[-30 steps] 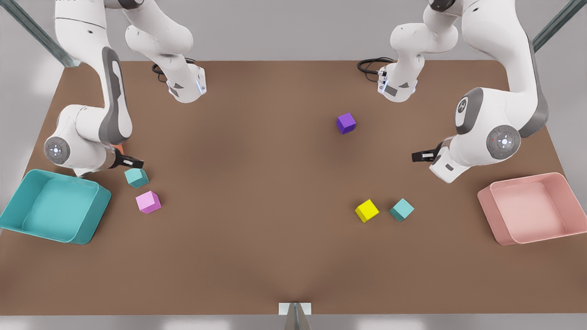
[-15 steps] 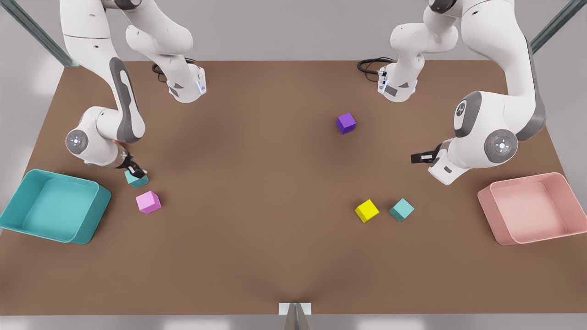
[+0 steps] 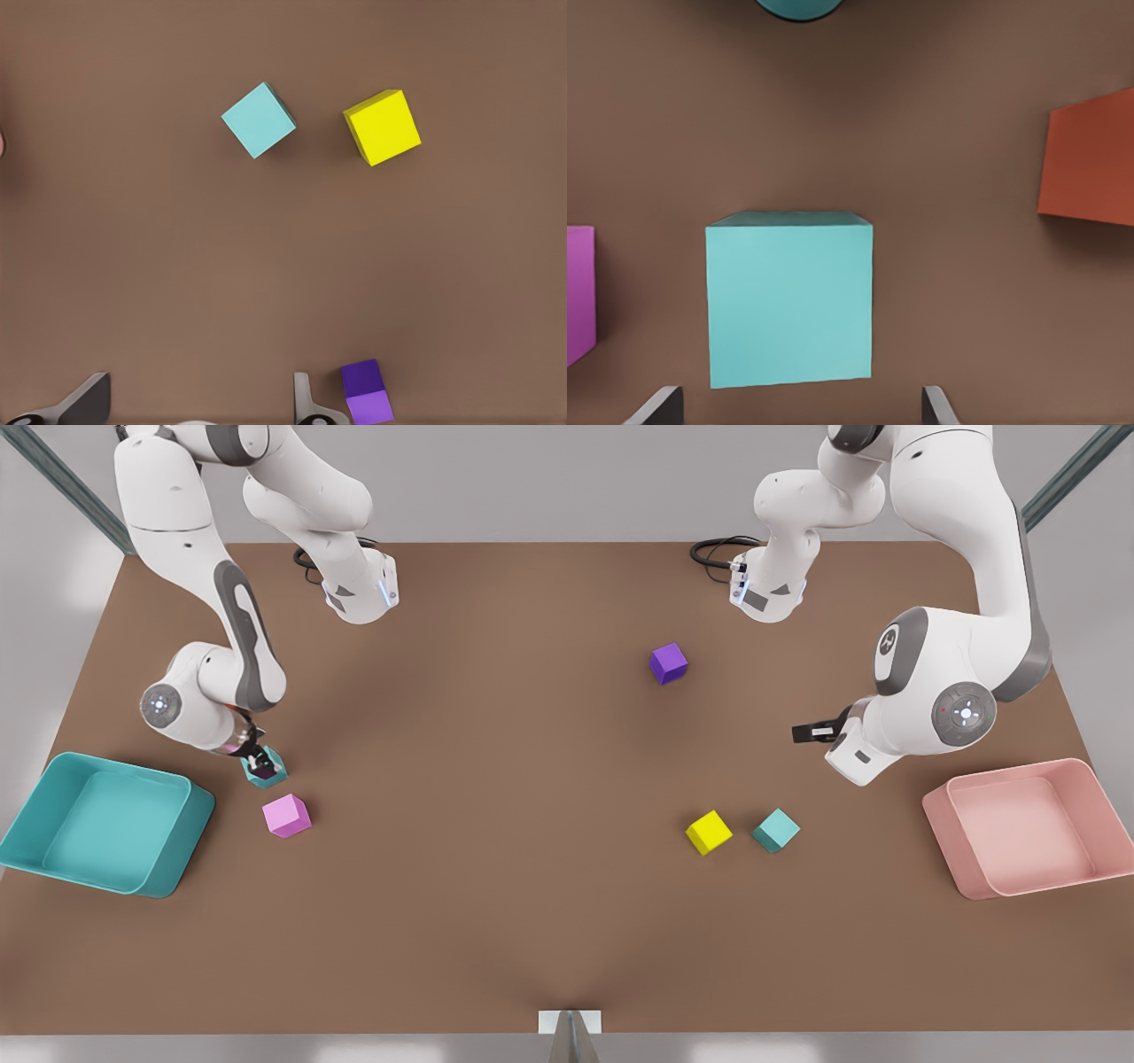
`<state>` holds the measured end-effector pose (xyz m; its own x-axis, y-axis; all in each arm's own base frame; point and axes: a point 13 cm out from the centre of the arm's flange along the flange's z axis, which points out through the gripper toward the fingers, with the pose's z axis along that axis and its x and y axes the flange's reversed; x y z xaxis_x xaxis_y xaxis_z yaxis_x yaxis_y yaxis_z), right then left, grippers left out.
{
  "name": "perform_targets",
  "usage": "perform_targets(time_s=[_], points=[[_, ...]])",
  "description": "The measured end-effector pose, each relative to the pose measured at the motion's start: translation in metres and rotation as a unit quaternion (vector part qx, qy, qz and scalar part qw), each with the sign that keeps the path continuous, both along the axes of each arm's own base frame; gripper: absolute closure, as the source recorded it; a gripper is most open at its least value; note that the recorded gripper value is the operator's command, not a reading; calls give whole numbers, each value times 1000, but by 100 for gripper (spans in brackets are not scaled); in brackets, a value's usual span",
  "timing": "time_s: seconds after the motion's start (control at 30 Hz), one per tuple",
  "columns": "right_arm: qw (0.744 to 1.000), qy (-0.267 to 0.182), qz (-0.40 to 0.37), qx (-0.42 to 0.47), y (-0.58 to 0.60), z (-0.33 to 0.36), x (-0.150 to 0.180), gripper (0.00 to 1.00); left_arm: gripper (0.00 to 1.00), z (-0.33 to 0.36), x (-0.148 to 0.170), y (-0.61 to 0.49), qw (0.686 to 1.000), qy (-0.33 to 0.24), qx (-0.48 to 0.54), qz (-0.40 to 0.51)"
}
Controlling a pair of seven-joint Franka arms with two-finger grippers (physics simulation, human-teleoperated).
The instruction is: Stack the two blue cubes on top of each other
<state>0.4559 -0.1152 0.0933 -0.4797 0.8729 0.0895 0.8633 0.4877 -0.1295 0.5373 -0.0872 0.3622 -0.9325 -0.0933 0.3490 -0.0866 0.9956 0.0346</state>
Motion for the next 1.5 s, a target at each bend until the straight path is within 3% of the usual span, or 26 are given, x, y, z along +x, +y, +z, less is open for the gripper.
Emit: perform_targets(time_s=[0.23,0.37,0.43,0.7,0.8,0.9,1.07,1.17,1.4,1.5], points=[[1000,-1,-24,-4,0,-11,2,0,0,-30,3,-7,1000,21,0,-5],[999,0,-34,-7,-2,-18,5,0,0,-80,31,-46,1000,24,2,-2],[999,0,-38,-8,-4,-24,9,0,0,-86,28,-82,1000,22,10,-20],[999,-2,-53,-14,-12,-39,20,0,0,-116,49,-63,999,10,33,41],[998,-3,-57,-16,-16,-43,24,0,0,-122,24,-24,995,-9,54,83],[998,-3,-60,-17,-18,-45,26,0,0,-132,22,2,988,-35,46,141],[997,-3,-70,-15,-22,-48,26,28,0,-166,39,-37,980,-98,8,173],[997,-8,-78,-9,-22,-45,29,28,0,-171,56,-45,972,-131,-7,193],[997,-34,-74,6,-9,27,47,27,0,-215,73,-33,963,-140,-3,231],[997,-55,-47,16,18,93,86,27,0,-228,75,-26,960,-139,2,243]])
